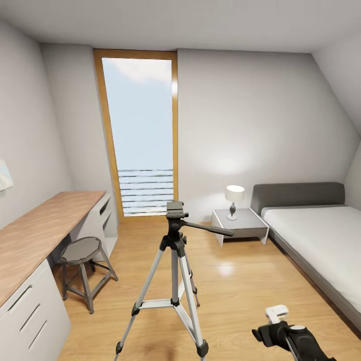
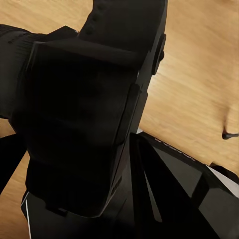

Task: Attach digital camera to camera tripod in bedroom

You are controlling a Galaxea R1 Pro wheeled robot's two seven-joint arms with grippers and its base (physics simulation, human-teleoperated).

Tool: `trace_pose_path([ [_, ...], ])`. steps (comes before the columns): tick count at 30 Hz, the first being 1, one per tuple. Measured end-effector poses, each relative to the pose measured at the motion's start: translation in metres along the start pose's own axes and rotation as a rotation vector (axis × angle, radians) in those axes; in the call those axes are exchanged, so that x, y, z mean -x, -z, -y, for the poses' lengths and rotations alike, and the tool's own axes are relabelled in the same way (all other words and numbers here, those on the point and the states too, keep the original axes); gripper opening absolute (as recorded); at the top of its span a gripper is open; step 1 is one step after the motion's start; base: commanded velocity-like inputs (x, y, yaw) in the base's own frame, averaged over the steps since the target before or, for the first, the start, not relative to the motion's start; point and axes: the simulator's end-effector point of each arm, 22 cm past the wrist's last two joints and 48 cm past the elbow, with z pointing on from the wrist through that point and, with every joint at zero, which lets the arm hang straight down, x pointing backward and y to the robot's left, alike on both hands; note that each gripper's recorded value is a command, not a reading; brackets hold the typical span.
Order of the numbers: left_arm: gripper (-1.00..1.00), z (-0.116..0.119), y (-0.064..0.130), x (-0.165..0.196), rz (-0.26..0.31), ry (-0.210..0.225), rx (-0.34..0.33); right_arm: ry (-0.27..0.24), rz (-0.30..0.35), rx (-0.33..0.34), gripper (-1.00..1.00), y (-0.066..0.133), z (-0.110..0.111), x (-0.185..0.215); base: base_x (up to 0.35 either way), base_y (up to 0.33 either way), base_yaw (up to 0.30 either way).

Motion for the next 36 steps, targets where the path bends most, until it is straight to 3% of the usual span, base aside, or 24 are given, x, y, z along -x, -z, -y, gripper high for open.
trace_pose_path([
  [7,-1.00,0.000,0.000,-0.001,-0.001,0.000,0.000,0.041,0.147,0.170,1.00,0.031,-0.030,0.083,0.000,0.000,0.000],
  [9,-1.00,0.000,0.000,0.000,0.000,0.000,-0.001,0.073,0.191,0.278,1.00,0.046,-0.053,0.103,0.000,0.000,0.000],
  [18,-1.00,0.000,0.000,0.000,0.000,0.000,-0.001,0.177,0.201,0.508,1.00,0.070,-0.112,0.109,0.000,0.000,0.000],
  [29,-1.00,0.000,0.000,0.000,0.001,0.000,0.000,0.223,0.244,0.580,1.00,0.077,-0.151,0.119,0.000,0.000,0.000],
  [36,-1.00,0.000,0.000,0.000,0.001,0.000,0.000,0.197,0.256,0.550,1.00,0.074,-0.150,0.124,0.000,0.000,0.000],
])
